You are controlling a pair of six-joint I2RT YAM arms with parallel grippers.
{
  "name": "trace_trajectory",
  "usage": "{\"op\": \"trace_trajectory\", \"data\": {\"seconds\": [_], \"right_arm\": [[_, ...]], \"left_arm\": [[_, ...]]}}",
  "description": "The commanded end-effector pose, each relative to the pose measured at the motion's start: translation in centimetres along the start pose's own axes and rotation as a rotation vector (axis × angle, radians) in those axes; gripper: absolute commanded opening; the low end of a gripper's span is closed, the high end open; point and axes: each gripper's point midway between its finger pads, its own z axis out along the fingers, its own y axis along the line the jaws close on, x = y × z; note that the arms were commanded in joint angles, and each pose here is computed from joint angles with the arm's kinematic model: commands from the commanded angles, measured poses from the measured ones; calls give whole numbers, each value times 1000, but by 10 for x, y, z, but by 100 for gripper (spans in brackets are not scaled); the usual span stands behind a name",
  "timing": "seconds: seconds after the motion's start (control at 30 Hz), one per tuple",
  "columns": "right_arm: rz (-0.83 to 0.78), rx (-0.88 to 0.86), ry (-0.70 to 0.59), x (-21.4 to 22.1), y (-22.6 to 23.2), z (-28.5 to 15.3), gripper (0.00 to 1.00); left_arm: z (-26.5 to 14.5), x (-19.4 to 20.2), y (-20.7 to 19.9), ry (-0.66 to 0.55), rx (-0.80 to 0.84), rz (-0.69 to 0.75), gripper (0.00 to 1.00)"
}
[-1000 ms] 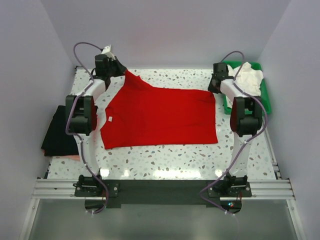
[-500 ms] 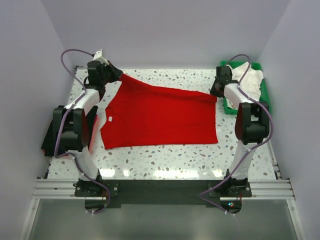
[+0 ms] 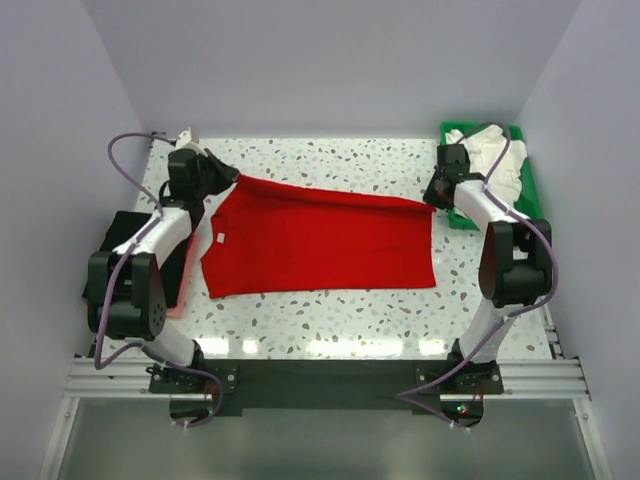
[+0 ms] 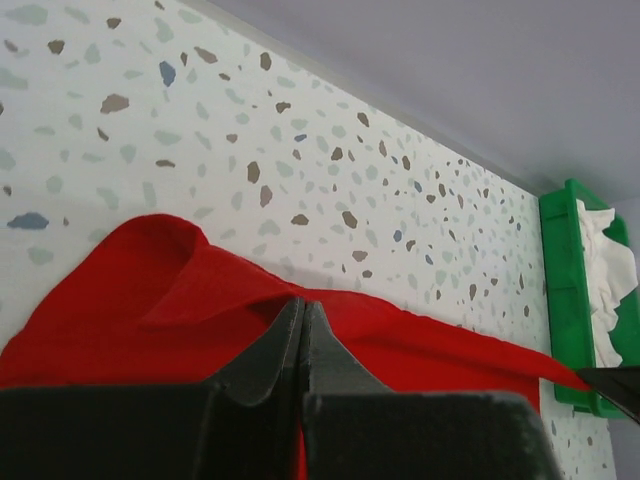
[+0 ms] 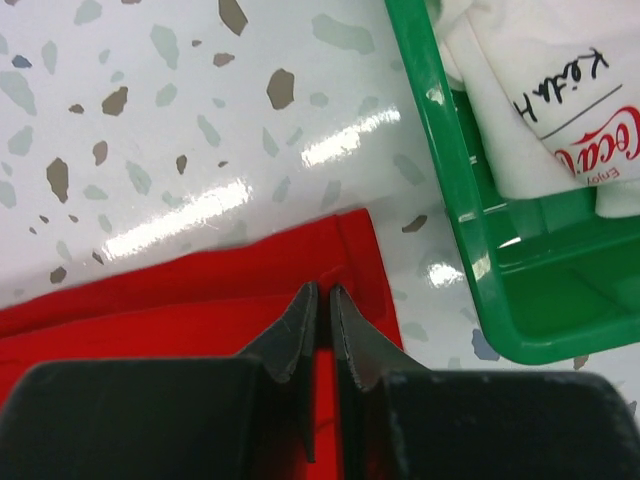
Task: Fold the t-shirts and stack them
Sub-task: Fold the tshirt
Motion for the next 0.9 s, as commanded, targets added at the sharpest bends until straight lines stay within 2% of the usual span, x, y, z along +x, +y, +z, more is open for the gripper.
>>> {"op": "trace_trajectory", "data": {"seconds": [0.0,0.13,0.47,0.87], "right_arm": [[39,-11,-20,0,-4,-16,4],[48,0,-14,12,-13,-21,4],[65,-26,-8,32,-21,-39,5],[75,-36,23,55,-27,-42,5]], "left_arm": [[-22,7,10,-17,-71,-92,0],[-40,29,20,4,-113,-157,0],[-90,49,28,-27,-167,-160,0],[-132,88,41,-1,-206,-180,0]]}}
